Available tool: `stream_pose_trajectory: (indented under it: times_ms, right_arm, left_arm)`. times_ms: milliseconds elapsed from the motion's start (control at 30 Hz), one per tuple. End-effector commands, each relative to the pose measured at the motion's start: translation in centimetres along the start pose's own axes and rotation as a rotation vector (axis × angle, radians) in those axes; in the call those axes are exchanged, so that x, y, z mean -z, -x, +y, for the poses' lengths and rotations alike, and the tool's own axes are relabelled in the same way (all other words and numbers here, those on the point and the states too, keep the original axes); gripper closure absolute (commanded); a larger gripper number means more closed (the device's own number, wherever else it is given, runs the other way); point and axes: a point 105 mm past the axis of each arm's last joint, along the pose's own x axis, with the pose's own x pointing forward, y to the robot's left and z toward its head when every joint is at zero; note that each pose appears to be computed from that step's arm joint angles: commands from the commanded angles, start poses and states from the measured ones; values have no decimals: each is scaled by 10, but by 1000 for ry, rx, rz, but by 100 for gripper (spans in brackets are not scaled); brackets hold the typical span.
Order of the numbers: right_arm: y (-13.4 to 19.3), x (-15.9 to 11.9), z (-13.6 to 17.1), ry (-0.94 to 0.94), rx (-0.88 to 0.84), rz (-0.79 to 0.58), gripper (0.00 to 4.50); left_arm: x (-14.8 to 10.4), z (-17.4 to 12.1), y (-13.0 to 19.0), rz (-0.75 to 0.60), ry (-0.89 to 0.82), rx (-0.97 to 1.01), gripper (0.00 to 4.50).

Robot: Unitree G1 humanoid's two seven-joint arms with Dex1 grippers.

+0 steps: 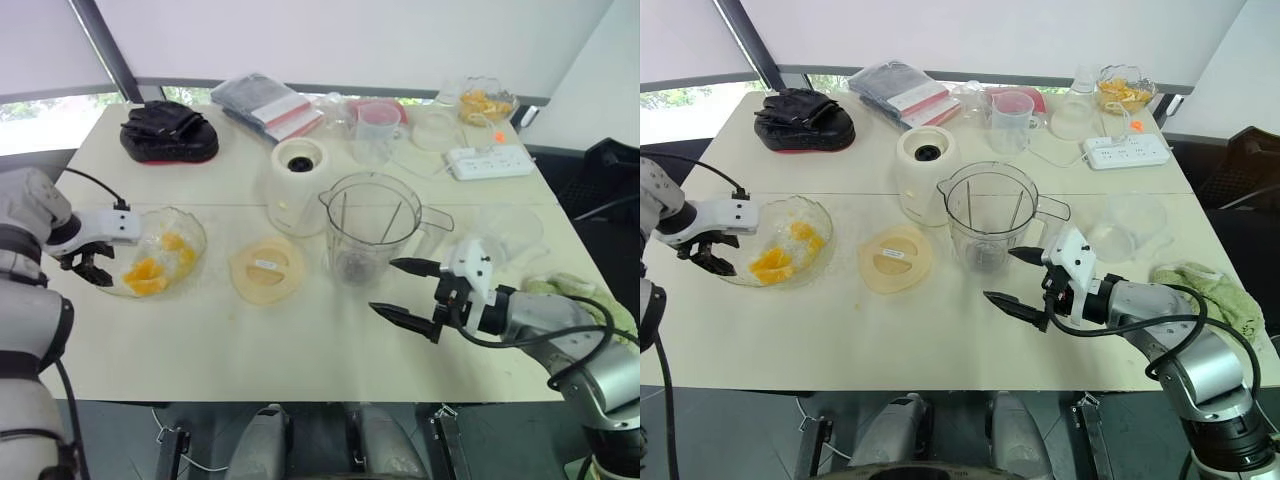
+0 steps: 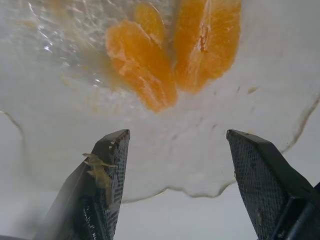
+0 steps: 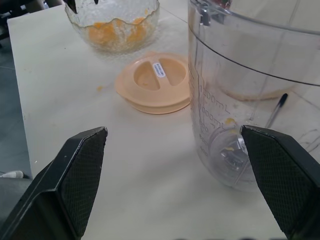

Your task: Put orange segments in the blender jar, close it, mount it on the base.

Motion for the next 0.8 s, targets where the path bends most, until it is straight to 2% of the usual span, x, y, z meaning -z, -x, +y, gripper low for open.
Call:
stream_pose_trajectory:
  times_ms: [33, 433, 800]
  right_arm:
    - [-1, -7, 0, 38, -9, -25, 2]
    - [-2, -6, 4, 43, -22, -20, 2]
    - [-3, -4, 5, 46, -17, -20, 2]
  left_arm:
    - [-1, 6, 1, -23, 42, -53, 129]
    - [-19, 21, -17, -90, 214, -192, 129]
    - [-20, 16, -28, -84, 255, -167, 129]
